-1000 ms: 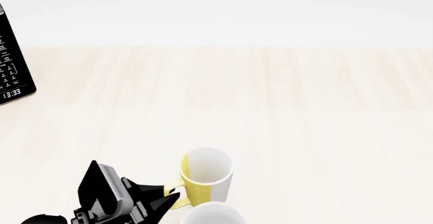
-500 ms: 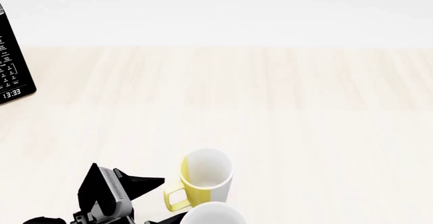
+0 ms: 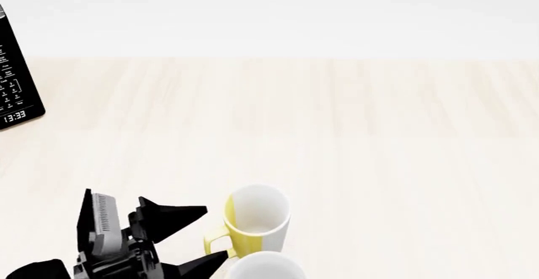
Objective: Put the yellow and white mug to the front of the white mug.
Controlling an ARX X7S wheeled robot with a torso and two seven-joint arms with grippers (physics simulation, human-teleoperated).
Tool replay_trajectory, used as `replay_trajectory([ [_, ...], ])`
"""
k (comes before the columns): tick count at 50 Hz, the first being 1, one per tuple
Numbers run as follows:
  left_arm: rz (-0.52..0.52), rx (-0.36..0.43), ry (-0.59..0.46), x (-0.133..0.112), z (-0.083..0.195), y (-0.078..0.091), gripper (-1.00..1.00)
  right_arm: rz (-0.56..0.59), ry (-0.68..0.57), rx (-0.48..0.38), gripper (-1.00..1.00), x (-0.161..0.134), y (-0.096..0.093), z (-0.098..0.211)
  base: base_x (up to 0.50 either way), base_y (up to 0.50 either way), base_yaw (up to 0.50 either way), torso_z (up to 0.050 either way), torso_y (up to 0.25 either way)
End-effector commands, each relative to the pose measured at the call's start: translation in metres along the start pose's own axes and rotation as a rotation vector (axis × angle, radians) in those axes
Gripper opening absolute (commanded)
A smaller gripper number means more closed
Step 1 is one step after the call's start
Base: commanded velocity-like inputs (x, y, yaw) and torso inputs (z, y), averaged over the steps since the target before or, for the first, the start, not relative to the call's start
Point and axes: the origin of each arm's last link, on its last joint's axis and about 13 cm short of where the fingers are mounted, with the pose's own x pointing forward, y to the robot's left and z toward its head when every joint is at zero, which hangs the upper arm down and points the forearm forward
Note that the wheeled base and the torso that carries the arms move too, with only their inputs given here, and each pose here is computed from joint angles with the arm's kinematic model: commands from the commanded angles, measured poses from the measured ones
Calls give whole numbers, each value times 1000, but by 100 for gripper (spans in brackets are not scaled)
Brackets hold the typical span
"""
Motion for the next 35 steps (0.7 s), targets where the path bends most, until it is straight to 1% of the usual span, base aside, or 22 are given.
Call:
replay_trajectory([
  [1, -113, -24, -98, -1, 6, 3, 100, 1, 0, 1, 100, 0, 0, 0, 0, 0, 0, 0, 0],
  [7, -124, -32, -164, -5, 10, 4, 100, -3, 0, 3, 100, 0, 0, 0, 0, 0, 0, 0, 0],
  [9, -101, -5, -204, -7, 14, -3, 100, -4, -1, 3, 100, 0, 0, 0, 0, 0, 0, 0, 0],
  [12, -103, -17, -251, -14, 19, -10, 100, -4, -1, 4, 100, 0, 0, 0, 0, 0, 0, 0, 0],
  [13, -123, -30, -295, -20, 21, -15, 100, -5, 0, 3, 100, -1, -1, 0, 0, 0, 0, 0, 0],
  [15, -116, -25, -303, -22, 23, -18, 100, -5, -1, 4, 100, -1, -1, 0, 0, 0, 0, 0, 0],
  [16, -91, -8, -321, -28, 24, -23, 100, -6, -1, 6, 100, 0, -1, 0, 0, 0, 0, 0, 0],
  [18, -81, -14, -331, -32, 24, -27, 100, -5, 1, 7, 100, 0, -1, -1, 0, 0, 0, 0, 0],
  [19, -57, 3, -352, -33, 25, -28, 100, -5, 2, 7, 100, 0, -1, -1, 0, 0, 0, 0, 0],
  [20, -39, -2, -366, -36, 25, -30, 100, -5, 3, 8, 100, 0, -1, -2, 0, 0, 0, 0, 0],
  [21, -16, 32, -372, -38, 24, -34, 100, -4, 3, 8, 100, 0, -1, -2, 0, 0, 0, 0, 0],
  [22, -16, 32, -372, -38, 24, -34, 100, -4, 3, 8, 100, 0, -1, -2, 0, 0, 0, 0, 0],
  [24, 84, 85, -425, -42, 24, -43, 100, -7, 4, 9, 100, 0, -1, -2, 0, 0, 0, 0, 0],
  [25, 71, 66, -427, -43, 24, -45, 100, -8, 4, 9, 100, 0, -2, -2, 0, 0, 0, 0, 0],
  [26, 150, 137, -448, -43, 24, -52, 100, -11, 2, 9, 100, 0, -2, -2, 0, 0, 0, 0, 0],
  [28, 157, 135, -450, -44, 24, -59, 100, -13, 2, 12, 100, 0, -2, -3, 0, 0, 0, 0, 0],
  [29, 202, 151, -496, -46, 23, -69, 100, -15, 0, 12, 100, 0, -3, -3, 0, 0, 0, 0, 0],
  [30, 207, 159, -505, -48, 22, -74, 100, -17, -2, 13, 100, 0, -3, -3, 0, 0, 0, 0, 0],
  [32, 320, 196, -548, -50, 18, -87, 100, -15, -3, 12, 100, 0, -3, -4, 0, 0, 0, 0, 0],
  [33, 329, 179, -570, -50, 18, -89, 100, -16, -4, 11, 100, 0, -3, -4, 0, 0, 0, 0, 0],
  [34, 346, 189, -572, -51, 17, -91, 100, -18, -4, 13, 100, 0, -3, -4, 0, 0, 0, 0, 0],
  [35, 433, 213, -583, -51, 16, -93, 100, -22, -5, 14, 100, 0, -4, -4, 0, 0, 0, 0, 0],
])
